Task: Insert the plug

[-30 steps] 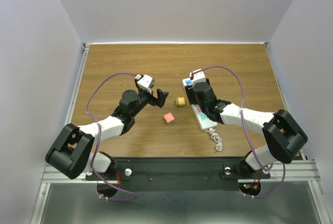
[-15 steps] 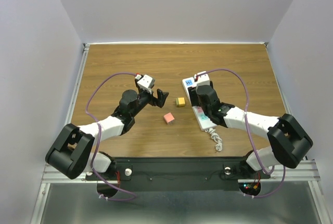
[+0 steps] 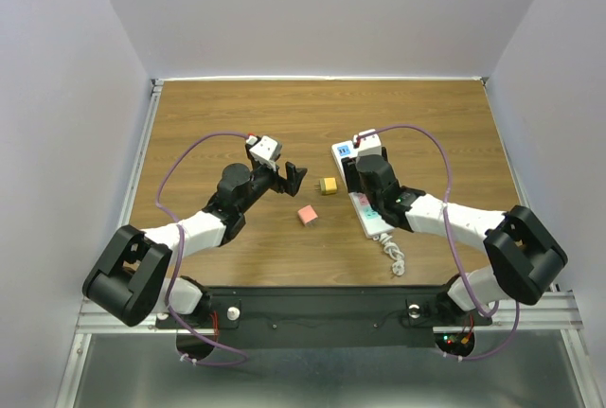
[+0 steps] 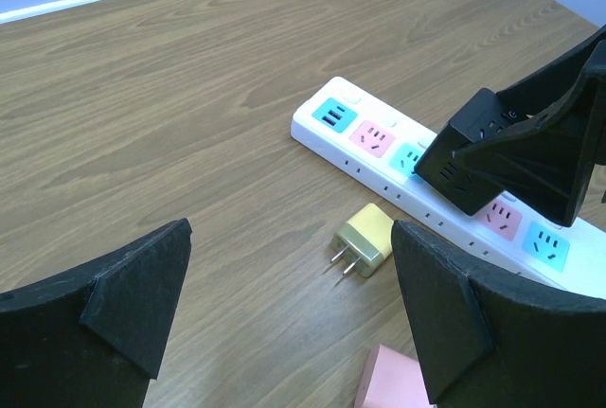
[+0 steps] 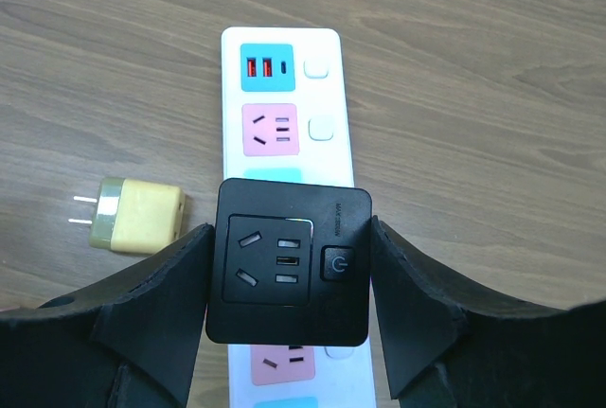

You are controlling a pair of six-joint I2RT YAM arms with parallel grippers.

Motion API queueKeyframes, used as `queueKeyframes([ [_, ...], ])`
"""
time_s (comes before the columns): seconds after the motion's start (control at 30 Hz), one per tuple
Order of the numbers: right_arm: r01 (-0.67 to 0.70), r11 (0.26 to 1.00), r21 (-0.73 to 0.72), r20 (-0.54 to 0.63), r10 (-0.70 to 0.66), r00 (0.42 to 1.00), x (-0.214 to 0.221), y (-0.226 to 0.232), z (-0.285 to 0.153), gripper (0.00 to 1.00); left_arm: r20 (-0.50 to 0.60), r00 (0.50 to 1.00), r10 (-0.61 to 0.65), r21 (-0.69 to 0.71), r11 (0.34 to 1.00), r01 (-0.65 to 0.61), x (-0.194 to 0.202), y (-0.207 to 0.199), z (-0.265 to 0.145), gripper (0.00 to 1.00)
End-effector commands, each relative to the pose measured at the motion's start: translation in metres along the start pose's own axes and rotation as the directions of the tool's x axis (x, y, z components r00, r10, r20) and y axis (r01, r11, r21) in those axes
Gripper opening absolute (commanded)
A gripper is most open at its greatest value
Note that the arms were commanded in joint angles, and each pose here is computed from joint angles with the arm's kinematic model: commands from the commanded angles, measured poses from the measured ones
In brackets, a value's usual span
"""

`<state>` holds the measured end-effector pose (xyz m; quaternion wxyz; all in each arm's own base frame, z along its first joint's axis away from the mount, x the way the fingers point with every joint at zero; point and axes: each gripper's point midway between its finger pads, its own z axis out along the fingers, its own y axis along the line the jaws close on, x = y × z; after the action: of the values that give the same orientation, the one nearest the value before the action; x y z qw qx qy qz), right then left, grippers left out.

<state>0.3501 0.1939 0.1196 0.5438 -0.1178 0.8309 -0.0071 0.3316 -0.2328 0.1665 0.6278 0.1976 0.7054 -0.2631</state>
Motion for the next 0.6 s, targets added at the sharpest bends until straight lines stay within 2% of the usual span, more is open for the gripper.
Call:
queueKeyframes([
  [0.0,0.023,1.000,0.005,-0.070,-0.022,0.997,0.0214,0.0018,0.0025,0.55,0.075,0.997,0.017,0.005,1.000,-0.018,-0.0216,-0.0007,-0.0007,0.98],
  [0.13,0.024,1.000,0.012,-0.076,-0.023,0.997,0.0226,0.0020,0.0047,0.61,0.074,0.997,0.017,0.002,1.000,-0.017,-0.0213,-0.0002,-0.0007,0.98],
  [0.57,0.020,1.000,0.008,-0.098,-0.019,0.995,0.0283,0.0066,0.0108,0.69,0.074,0.997,0.016,-0.005,1.000,-0.015,-0.0212,0.0015,-0.0009,0.98],
])
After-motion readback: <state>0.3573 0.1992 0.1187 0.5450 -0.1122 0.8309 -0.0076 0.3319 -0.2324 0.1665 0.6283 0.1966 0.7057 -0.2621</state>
